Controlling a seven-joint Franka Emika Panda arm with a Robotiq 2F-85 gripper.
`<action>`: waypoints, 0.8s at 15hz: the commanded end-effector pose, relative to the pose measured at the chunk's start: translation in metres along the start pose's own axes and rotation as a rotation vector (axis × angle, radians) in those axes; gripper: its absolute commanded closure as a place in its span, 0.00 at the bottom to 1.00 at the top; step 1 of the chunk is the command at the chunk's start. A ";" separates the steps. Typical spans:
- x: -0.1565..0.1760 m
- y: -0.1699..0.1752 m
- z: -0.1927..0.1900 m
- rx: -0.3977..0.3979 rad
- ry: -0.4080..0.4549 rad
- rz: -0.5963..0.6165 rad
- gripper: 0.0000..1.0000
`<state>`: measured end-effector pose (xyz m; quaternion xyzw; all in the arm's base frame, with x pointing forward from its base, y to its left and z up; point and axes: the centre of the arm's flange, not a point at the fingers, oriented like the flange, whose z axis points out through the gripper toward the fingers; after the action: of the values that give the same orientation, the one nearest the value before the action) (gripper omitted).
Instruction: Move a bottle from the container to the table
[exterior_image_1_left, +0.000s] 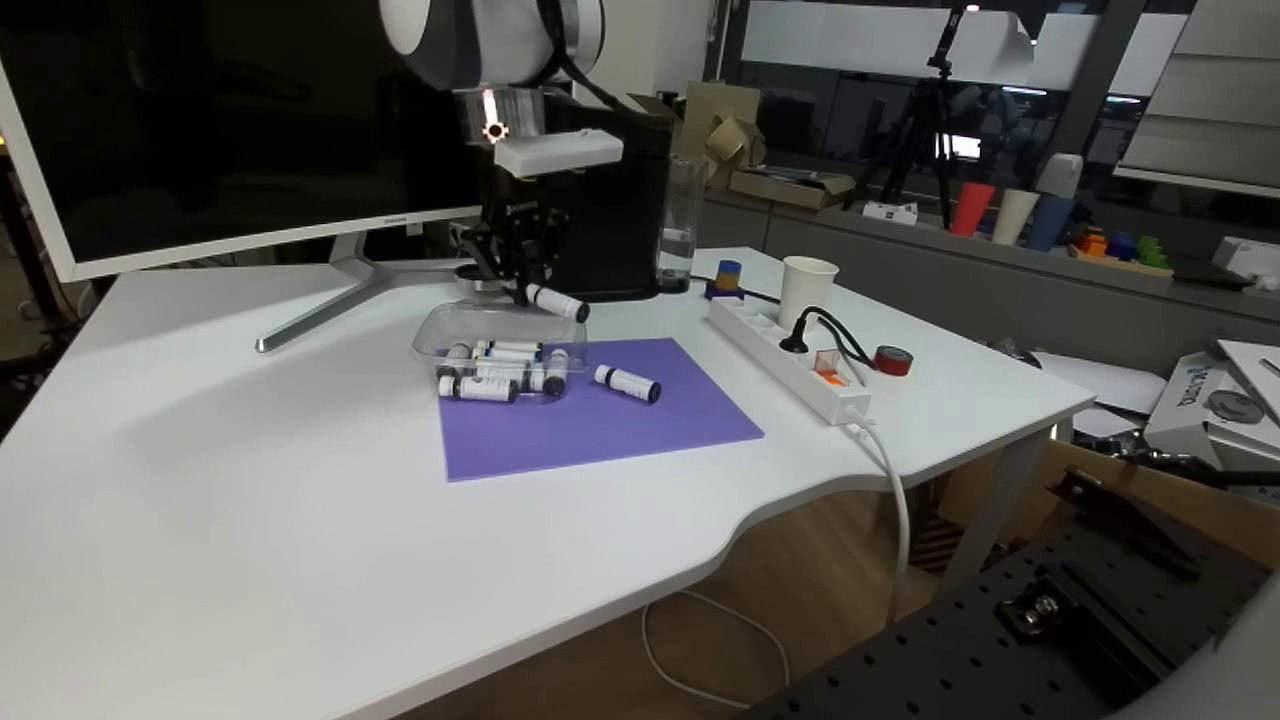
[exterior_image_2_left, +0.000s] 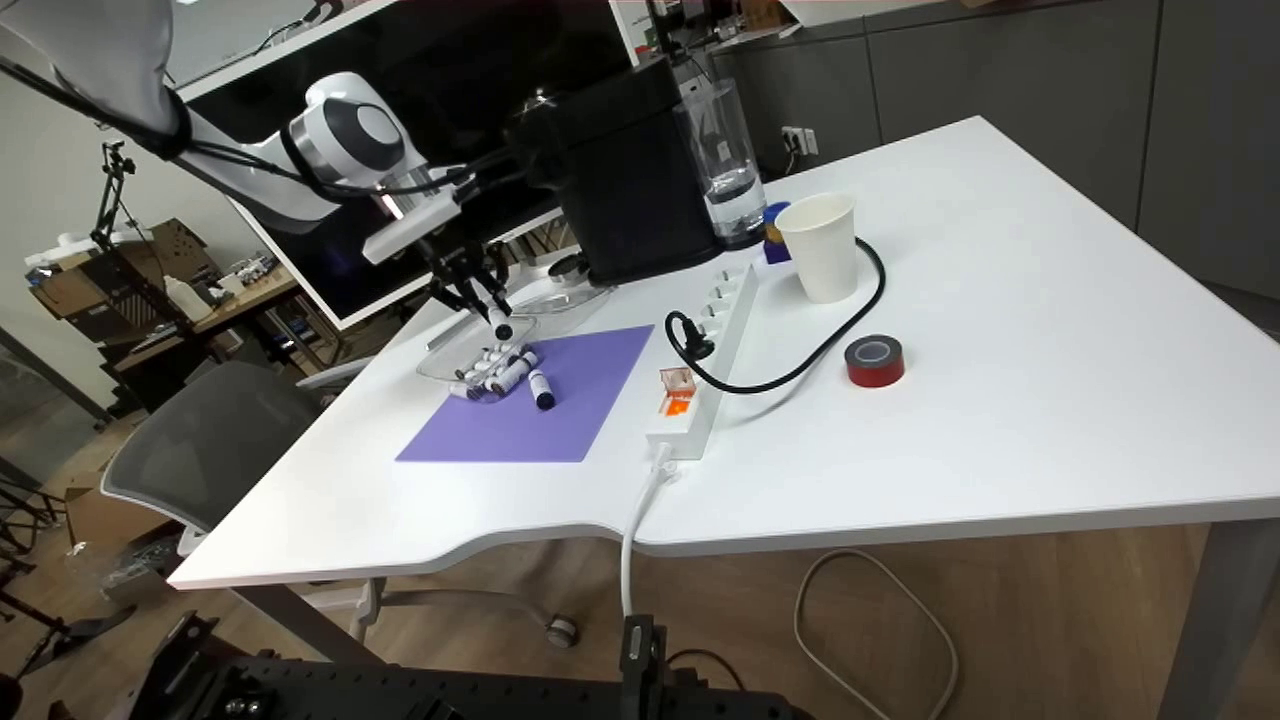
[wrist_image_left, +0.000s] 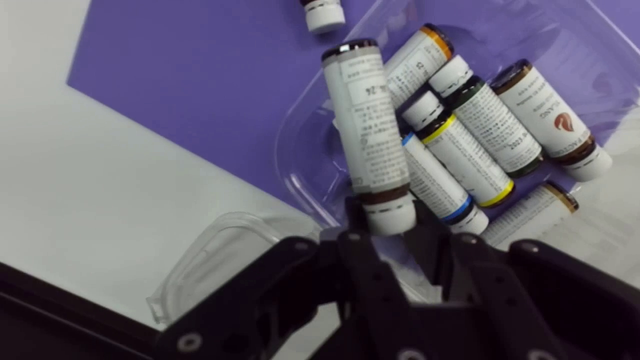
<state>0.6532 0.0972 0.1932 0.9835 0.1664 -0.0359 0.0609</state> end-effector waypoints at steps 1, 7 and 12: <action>-0.029 0.031 -0.034 -0.024 -0.013 0.083 0.93; -0.068 0.076 -0.019 -0.016 -0.108 0.187 0.93; -0.091 0.086 0.023 0.011 -0.204 0.227 0.93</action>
<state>0.6095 -0.0098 0.1989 0.9884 0.0738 -0.1087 0.0766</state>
